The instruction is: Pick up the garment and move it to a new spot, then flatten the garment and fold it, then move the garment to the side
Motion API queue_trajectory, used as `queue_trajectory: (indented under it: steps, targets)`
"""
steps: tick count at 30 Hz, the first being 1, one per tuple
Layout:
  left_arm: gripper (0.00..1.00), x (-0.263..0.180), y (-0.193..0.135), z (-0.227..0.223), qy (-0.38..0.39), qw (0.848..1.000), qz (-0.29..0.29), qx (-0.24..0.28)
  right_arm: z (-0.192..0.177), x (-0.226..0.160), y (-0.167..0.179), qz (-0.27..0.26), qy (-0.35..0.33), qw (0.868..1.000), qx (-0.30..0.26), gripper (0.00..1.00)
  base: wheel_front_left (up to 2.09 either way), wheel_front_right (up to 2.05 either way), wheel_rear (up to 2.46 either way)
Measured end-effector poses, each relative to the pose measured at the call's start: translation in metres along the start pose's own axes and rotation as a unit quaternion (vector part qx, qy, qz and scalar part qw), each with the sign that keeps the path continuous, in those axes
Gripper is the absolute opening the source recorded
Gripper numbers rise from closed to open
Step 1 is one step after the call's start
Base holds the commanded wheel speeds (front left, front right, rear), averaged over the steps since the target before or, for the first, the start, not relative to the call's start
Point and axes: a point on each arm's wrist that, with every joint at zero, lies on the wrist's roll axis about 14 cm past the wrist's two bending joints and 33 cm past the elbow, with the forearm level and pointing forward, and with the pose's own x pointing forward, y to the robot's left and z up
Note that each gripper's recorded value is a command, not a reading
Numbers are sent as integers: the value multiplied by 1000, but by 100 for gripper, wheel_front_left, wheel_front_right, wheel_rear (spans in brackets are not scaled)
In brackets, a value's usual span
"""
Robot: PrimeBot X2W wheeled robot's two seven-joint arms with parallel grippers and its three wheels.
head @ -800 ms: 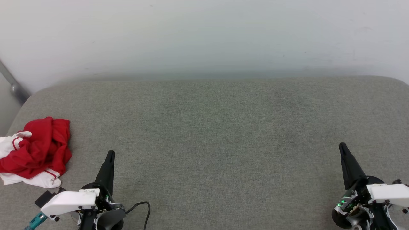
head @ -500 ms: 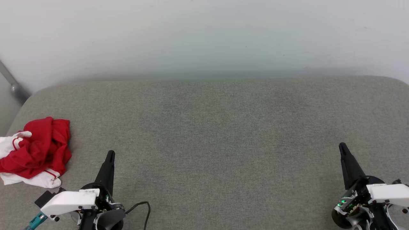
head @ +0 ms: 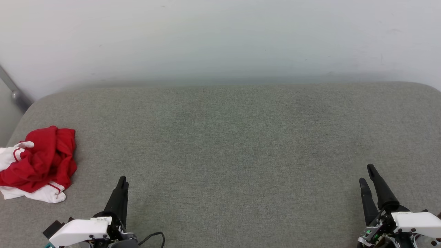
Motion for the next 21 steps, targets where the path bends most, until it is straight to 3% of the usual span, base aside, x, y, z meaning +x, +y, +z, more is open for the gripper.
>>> queue_trajectory:
  steps: [9,21]
  targets:
    - [100,0,-5,4,-16,999,-4,39,7,-3,-2,-5,-20,999,-35,100,0,0,0]
    - [100,0,-18,4,-29,987,-1,159,11,-4,15,17,-35,985,-169,100,0,0,0]
